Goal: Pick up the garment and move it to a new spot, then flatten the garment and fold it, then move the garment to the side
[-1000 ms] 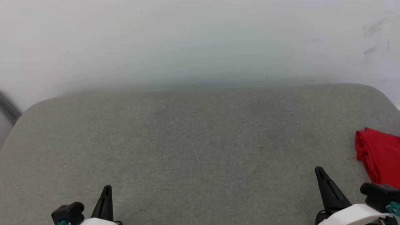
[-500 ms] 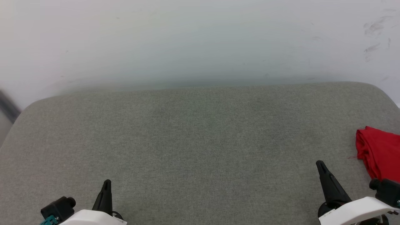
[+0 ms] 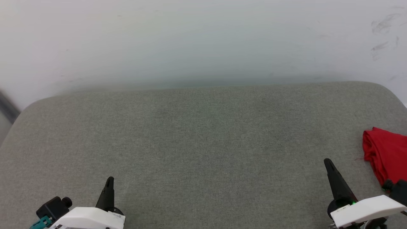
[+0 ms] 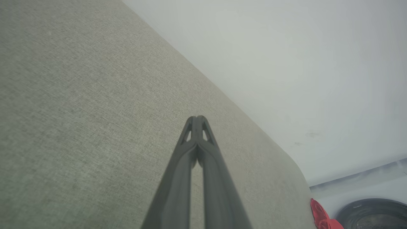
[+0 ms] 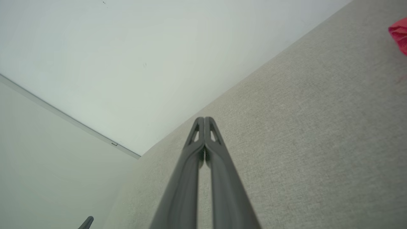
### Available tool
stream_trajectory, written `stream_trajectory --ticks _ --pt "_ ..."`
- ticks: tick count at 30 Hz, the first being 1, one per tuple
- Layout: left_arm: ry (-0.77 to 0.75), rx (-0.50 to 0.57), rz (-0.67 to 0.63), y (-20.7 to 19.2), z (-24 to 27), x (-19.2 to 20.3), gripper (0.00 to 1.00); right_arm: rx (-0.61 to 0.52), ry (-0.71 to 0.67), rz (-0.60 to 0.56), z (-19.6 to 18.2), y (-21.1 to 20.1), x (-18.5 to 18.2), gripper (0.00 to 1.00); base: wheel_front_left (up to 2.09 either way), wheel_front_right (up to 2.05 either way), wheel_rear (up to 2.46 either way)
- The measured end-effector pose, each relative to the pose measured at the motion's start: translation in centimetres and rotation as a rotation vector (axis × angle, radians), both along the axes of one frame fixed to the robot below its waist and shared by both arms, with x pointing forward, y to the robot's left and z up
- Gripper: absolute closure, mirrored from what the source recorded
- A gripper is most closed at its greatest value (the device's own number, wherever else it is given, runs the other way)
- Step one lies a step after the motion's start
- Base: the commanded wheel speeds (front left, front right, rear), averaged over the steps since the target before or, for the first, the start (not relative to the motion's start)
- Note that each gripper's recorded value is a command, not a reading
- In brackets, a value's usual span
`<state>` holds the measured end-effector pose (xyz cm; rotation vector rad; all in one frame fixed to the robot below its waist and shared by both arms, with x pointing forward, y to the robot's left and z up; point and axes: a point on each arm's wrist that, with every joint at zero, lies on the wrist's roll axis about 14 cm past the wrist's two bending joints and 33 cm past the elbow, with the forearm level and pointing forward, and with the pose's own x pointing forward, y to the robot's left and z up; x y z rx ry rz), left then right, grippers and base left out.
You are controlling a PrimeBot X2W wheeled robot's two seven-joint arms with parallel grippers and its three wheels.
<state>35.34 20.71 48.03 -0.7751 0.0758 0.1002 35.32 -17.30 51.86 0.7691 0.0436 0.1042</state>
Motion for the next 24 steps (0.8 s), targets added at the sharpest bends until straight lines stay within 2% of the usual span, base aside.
stream_trajectory --ticks 24 --pt "-0.021 -0.292 0.005 -0.3 0.6 1.2 1.0 0.292 0.022 -0.035 -0.4 -0.9 1.2 1.0 0.0 0.0 0.0"
